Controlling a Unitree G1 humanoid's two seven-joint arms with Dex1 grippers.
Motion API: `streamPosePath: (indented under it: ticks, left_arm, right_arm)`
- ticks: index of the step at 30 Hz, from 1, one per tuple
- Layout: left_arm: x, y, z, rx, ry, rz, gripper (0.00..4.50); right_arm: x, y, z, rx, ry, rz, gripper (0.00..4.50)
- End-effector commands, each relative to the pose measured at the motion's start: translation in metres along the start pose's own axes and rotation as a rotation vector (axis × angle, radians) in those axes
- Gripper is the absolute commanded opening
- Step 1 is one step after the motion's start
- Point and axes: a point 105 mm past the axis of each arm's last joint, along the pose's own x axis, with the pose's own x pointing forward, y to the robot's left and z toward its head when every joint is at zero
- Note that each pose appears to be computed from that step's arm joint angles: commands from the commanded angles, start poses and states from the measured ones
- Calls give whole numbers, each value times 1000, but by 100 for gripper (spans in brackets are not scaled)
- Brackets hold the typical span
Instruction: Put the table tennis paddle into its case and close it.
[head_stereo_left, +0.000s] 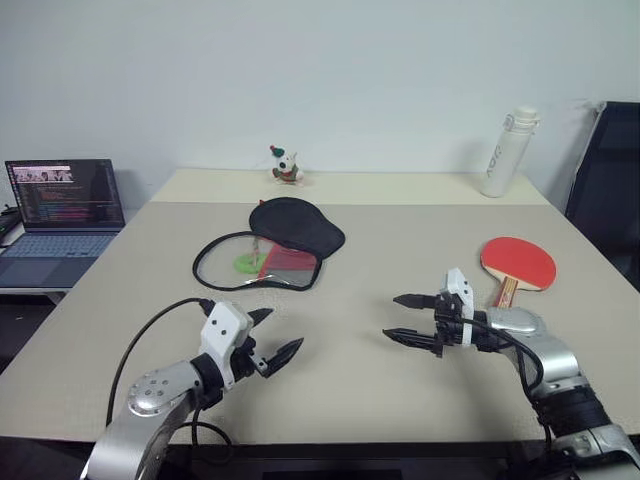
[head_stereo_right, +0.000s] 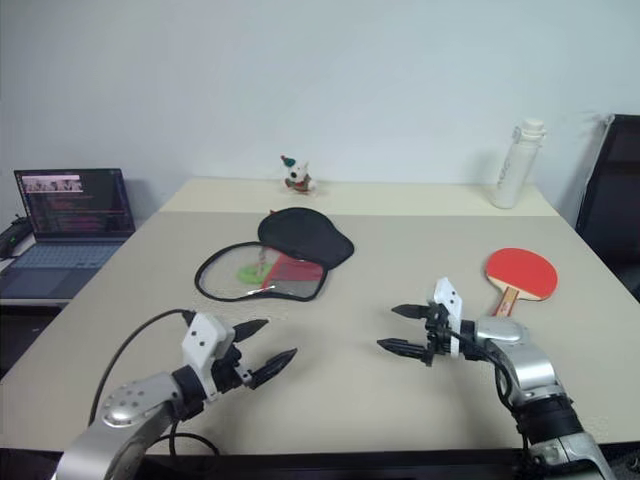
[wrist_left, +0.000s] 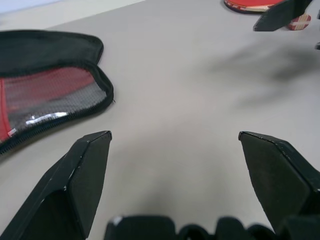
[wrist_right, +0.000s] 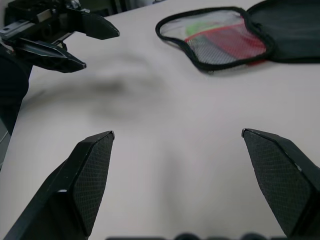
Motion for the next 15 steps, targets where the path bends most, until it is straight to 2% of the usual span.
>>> streamPosePath:
  ticks: [1,4,7,15]
  left_arm:
    - [5,-1,5,9,-54,15,444]
    - [9,0,3,10,-61,28,444]
    - [12,7,9,-28,-86,42,444]
    - [7,37,18,6,-84,76,444]
  right_arm:
    - [-11,0,15,-62,4,-14,450]
    - [-17,-2,13,-60,17,-43,450]
    - [-19,4,27,-81,-3,-41,450]
    - [-11,8,39,-105,-41,-41,450]
